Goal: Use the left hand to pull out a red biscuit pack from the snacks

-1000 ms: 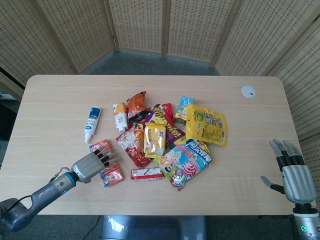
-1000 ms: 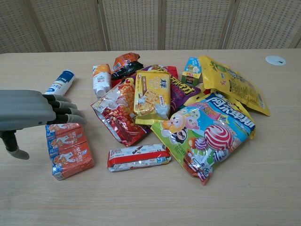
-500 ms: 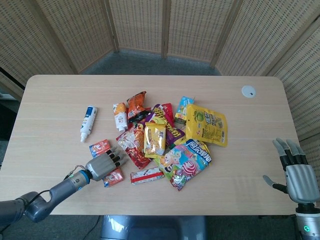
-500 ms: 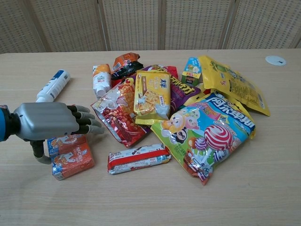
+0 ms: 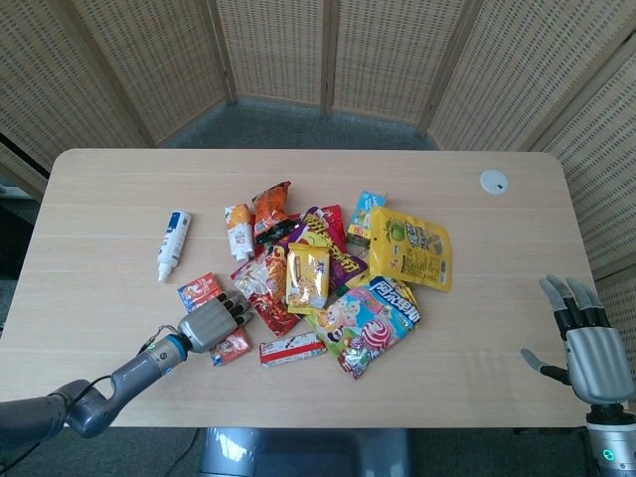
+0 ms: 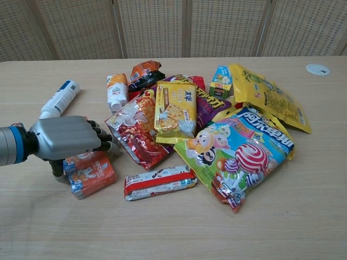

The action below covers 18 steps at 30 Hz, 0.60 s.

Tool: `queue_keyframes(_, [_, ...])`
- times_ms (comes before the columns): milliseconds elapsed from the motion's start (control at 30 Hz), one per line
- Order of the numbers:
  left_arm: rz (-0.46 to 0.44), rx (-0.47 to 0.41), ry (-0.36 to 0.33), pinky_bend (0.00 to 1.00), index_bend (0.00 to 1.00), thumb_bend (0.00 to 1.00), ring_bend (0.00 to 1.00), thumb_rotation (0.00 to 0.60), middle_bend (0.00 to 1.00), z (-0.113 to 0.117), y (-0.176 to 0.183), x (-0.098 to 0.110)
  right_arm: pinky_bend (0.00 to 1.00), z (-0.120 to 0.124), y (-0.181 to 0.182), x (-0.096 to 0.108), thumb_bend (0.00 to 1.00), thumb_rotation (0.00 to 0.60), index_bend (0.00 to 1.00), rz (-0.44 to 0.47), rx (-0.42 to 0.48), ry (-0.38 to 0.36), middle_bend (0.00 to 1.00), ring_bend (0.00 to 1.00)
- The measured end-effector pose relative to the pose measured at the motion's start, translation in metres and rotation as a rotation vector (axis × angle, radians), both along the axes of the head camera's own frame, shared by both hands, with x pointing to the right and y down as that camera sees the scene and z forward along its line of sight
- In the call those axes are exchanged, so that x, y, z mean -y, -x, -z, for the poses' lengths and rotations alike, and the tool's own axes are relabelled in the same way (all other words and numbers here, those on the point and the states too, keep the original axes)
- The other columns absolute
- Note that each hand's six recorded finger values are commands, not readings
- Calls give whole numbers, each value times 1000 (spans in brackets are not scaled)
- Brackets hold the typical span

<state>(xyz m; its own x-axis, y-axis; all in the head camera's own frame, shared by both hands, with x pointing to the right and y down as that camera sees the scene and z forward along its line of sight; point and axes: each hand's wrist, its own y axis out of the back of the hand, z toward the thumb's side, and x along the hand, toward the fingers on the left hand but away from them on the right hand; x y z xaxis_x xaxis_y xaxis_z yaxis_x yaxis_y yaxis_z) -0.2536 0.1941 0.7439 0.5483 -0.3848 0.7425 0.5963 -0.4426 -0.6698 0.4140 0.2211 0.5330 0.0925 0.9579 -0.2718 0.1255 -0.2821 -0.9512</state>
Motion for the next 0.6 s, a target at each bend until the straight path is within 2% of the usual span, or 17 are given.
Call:
queue_keyframes(133, [-7, -15, -42, 648, 789, 0, 664, 600, 703, -2, -2, 1, 0, 0, 0, 0, 0, 600, 0, -2, 1, -1, 0, 0])
queue_keyframes(200, [-2, -30, -51, 669, 811, 0, 693, 600, 728, 0, -3, 1, 0, 0, -1, 0, 0, 600, 0, -3, 1, 0, 0, 0])
queue_keyframes(467, [36, -104, -70, 675, 818, 0, 705, 600, 736, 22, -8, 10, 0, 0, 1, 0, 0, 600, 0, 2, 0, 2, 0, 0])
queue_keyframes(600, [52, -156, -84, 674, 818, 0, 706, 600, 736, 46, -14, 18, 0, -1, 2, -1, 0, 600, 0, 4, 0, 3, 0, 0])
